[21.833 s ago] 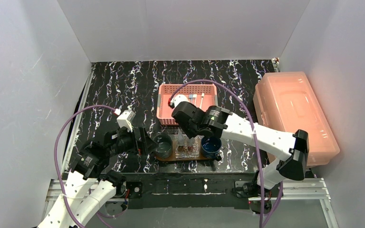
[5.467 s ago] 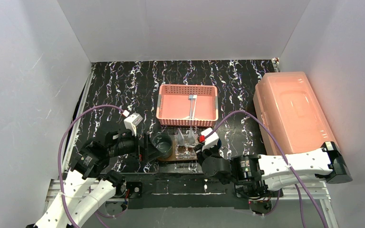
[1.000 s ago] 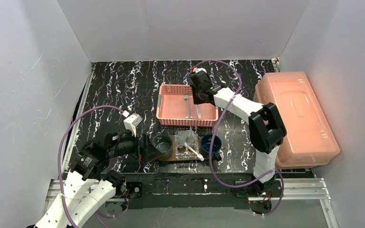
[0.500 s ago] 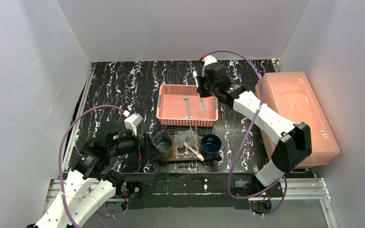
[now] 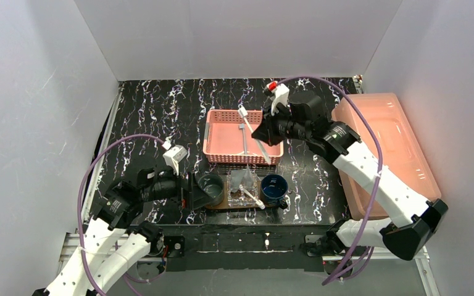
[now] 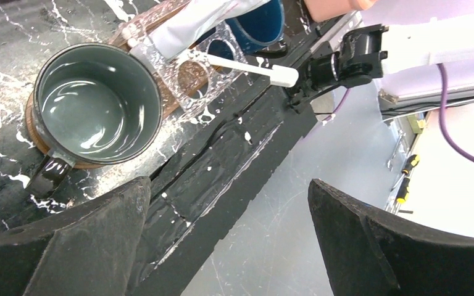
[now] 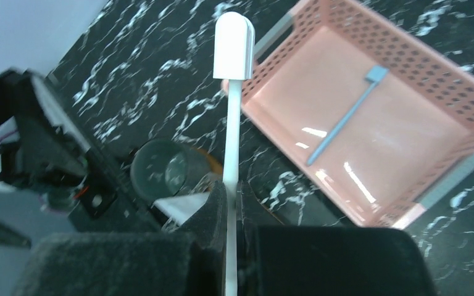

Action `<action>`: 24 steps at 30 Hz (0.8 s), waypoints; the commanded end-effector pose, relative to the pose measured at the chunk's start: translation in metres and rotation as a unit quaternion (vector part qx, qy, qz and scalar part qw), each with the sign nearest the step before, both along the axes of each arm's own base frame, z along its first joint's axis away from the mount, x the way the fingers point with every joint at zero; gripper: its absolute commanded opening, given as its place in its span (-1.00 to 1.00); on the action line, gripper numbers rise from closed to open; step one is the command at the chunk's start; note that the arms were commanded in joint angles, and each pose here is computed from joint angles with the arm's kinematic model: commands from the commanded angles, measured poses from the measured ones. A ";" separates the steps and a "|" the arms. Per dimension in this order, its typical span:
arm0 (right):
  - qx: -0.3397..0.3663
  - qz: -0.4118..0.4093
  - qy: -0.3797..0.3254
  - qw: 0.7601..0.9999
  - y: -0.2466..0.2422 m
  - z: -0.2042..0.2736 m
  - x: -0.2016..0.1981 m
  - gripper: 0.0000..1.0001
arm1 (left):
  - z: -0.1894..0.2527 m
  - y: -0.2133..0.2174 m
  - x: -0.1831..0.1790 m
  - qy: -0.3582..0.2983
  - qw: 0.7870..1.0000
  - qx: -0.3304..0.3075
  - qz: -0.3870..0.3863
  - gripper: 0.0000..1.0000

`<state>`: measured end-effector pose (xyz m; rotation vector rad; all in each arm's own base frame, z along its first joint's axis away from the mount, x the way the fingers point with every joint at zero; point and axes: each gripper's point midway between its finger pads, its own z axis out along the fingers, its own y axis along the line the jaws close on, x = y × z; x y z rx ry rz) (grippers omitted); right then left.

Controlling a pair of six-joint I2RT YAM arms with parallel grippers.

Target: Prepare toiletry sets of a toothbrush and toothpaste on the tray

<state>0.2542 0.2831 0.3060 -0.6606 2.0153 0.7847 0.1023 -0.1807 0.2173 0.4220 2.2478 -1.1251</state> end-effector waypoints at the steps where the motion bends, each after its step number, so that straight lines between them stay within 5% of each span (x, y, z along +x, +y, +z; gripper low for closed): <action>1: 0.029 0.094 0.023 0.995 0.009 0.002 -0.048 -0.97 | 0.032 -0.007 -0.004 -0.023 0.999 -0.034 -0.025 0.99; 24: 0.159 0.348 0.091 0.919 0.051 0.013 -0.180 -0.97 | 0.095 -0.025 -0.025 -0.058 0.985 -0.118 -0.111 0.99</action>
